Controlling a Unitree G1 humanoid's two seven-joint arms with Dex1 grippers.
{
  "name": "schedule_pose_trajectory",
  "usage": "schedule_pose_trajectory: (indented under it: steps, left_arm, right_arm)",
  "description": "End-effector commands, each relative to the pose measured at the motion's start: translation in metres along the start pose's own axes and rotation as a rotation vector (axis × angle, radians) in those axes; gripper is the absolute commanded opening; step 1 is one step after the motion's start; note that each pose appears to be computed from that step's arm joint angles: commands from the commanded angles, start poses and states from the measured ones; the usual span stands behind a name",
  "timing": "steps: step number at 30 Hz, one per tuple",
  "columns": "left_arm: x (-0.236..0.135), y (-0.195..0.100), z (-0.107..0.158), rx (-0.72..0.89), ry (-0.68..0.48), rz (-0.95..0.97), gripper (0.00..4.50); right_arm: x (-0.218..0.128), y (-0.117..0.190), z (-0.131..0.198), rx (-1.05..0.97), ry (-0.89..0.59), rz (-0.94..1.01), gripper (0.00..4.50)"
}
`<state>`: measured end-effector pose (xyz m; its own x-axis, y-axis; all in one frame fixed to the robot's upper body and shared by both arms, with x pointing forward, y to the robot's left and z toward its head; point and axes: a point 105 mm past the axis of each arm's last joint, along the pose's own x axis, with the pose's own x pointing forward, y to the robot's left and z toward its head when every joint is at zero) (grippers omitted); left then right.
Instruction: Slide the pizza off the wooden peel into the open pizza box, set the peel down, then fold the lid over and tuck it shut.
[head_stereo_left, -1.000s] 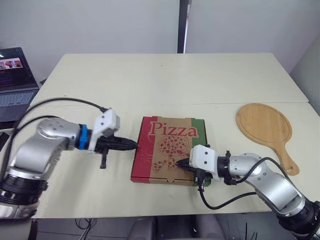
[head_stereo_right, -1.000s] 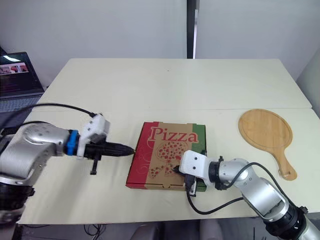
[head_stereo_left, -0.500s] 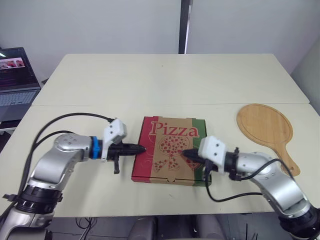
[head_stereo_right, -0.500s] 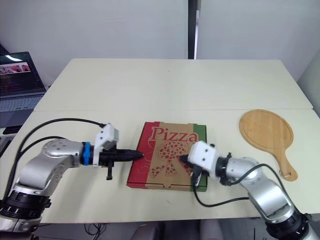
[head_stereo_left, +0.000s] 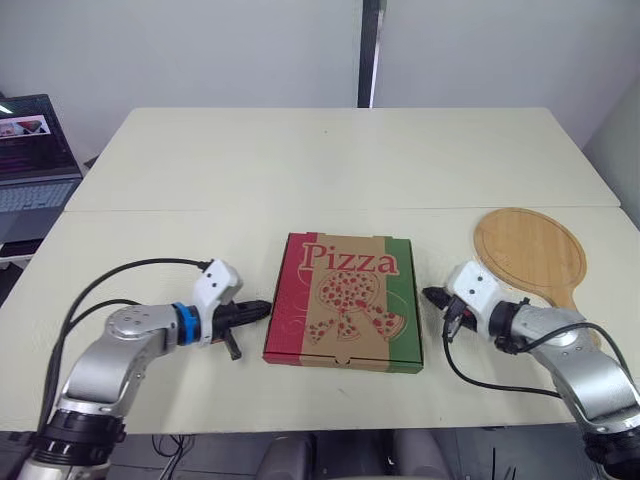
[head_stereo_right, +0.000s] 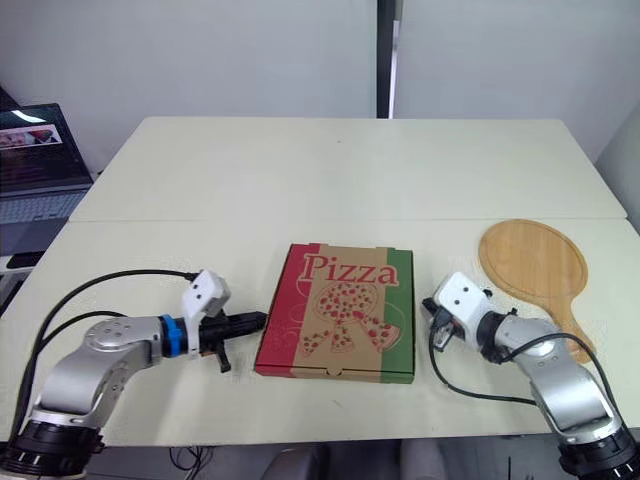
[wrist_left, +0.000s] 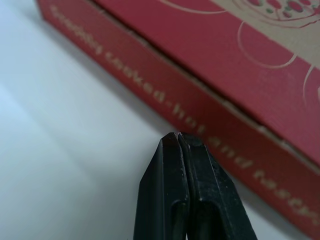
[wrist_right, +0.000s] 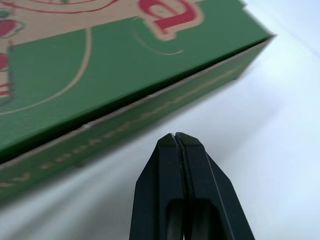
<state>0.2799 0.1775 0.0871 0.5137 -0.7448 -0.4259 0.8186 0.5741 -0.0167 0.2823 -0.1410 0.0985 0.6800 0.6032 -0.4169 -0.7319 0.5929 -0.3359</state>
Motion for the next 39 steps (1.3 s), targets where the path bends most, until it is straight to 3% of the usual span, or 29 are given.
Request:
schedule_pose_trajectory:
  steps: [1,10,27,36,39]
  left_arm:
    - [0.010,-0.007,0.014,0.042,-0.040,-0.023,0.00]
    - [0.027,0.001,0.025,0.059,-0.076,-0.013,0.00]
    - [0.028,0.022,0.034,0.087,-0.102,0.047,0.00]
    - [-0.043,0.043,0.018,0.071,-0.045,0.198,0.00]
    - [-0.078,0.048,0.001,0.097,0.043,0.282,0.00]
  right_arm:
    - [0.005,0.002,0.015,-0.022,-0.056,0.022,0.02]
    - [0.020,-0.011,0.024,-0.051,-0.073,0.034,0.02]
    - [0.024,-0.029,0.023,-0.069,-0.049,-0.001,0.02]
    - [-0.028,-0.058,0.020,-0.070,-0.096,-0.120,0.02]
    - [-0.057,-0.064,0.009,-0.084,-0.082,-0.146,0.02]
